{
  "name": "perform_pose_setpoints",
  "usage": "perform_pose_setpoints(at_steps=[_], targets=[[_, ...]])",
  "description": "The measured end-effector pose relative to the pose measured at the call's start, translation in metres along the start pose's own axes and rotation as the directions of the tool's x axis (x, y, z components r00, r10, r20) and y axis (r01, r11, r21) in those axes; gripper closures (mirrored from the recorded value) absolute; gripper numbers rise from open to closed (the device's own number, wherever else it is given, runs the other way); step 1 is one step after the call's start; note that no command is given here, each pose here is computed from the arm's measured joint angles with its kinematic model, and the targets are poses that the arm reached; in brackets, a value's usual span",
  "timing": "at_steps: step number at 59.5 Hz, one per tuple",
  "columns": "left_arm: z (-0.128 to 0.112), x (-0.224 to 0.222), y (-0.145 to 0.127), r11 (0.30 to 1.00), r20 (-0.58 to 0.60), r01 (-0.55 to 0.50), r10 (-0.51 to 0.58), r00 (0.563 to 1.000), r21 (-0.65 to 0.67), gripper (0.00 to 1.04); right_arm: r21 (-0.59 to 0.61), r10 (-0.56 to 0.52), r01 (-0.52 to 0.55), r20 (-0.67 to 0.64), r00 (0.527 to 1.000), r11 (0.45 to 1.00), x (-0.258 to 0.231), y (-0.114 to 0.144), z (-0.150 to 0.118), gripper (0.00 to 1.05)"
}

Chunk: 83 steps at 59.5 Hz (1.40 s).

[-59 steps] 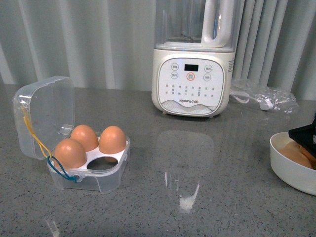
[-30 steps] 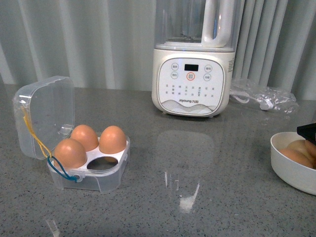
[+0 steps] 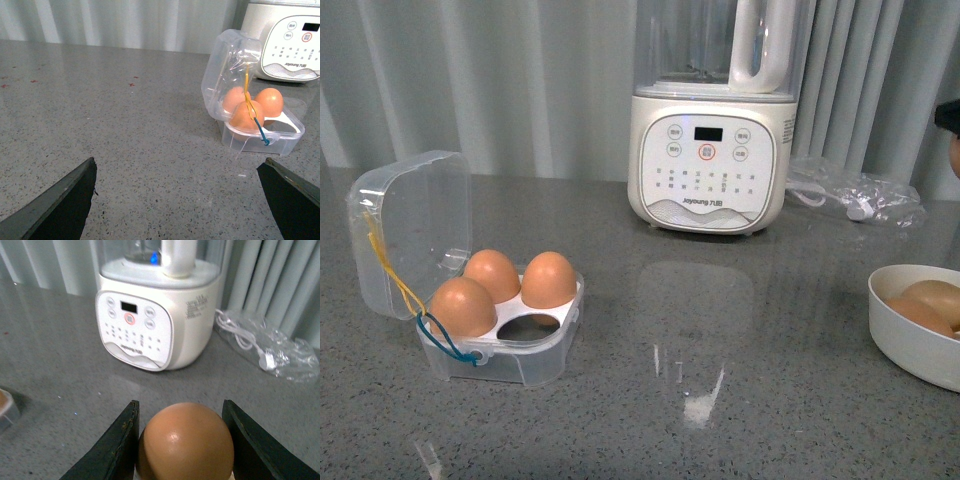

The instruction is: Put egg into box

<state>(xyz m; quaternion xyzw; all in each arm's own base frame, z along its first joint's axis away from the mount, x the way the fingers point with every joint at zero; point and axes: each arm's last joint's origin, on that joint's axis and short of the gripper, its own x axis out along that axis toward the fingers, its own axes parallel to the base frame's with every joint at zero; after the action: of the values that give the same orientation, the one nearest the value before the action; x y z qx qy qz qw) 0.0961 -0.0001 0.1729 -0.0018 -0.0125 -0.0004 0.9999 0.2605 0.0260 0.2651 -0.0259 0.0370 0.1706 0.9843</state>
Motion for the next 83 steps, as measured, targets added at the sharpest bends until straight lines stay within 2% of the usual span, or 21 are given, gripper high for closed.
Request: perform_pose_setpoints(at_steps=[7,15,27,38,47,59,70,83], targets=[[0.000,0.000,0.000,1.000,0.000,0.000,0.000,1.000,0.000,0.07,-0.043,0.006,-0.005,0.028,1.000,0.999,-0.008,0.021,0.003,0.62],[0.000,0.000,0.000,1.000,0.000,0.000,0.000,1.000,0.000,0.07,-0.059,0.006,-0.004,0.037,0.999,0.998,0.003,0.023,-0.002,0.62],[0.000,0.000,0.000,1.000,0.000,0.000,0.000,1.000,0.000,0.07,-0.037,0.081,-0.079,0.066,0.994,0.996,0.046,0.022,-0.009,0.62],[0.000,0.000,0.000,1.000,0.000,0.000,0.000,1.000,0.000,0.07,-0.012,0.233,-0.233,0.048,0.971,0.972,0.084,0.041,-0.023,0.62],[0.000,0.000,0.000,1.000,0.000,0.000,0.000,1.000,0.000,0.07,0.012,0.398,-0.398,0.040,0.917,0.917,0.104,0.066,-0.028,0.62],[0.000,0.000,0.000,1.000,0.000,0.000,0.000,1.000,0.000,0.07,0.066,0.600,-0.600,0.026,0.800,0.797,0.121,0.094,-0.025,0.62],[0.000,0.000,0.000,1.000,0.000,0.000,0.000,1.000,0.000,0.07,0.137,0.703,-0.694,-0.027,0.711,0.707,0.135,0.099,-0.032,0.62],[0.000,0.000,0.000,1.000,0.000,0.000,0.000,1.000,0.000,0.07,0.156,0.747,-0.734,-0.042,0.664,0.661,0.142,0.102,-0.035,0.62]])
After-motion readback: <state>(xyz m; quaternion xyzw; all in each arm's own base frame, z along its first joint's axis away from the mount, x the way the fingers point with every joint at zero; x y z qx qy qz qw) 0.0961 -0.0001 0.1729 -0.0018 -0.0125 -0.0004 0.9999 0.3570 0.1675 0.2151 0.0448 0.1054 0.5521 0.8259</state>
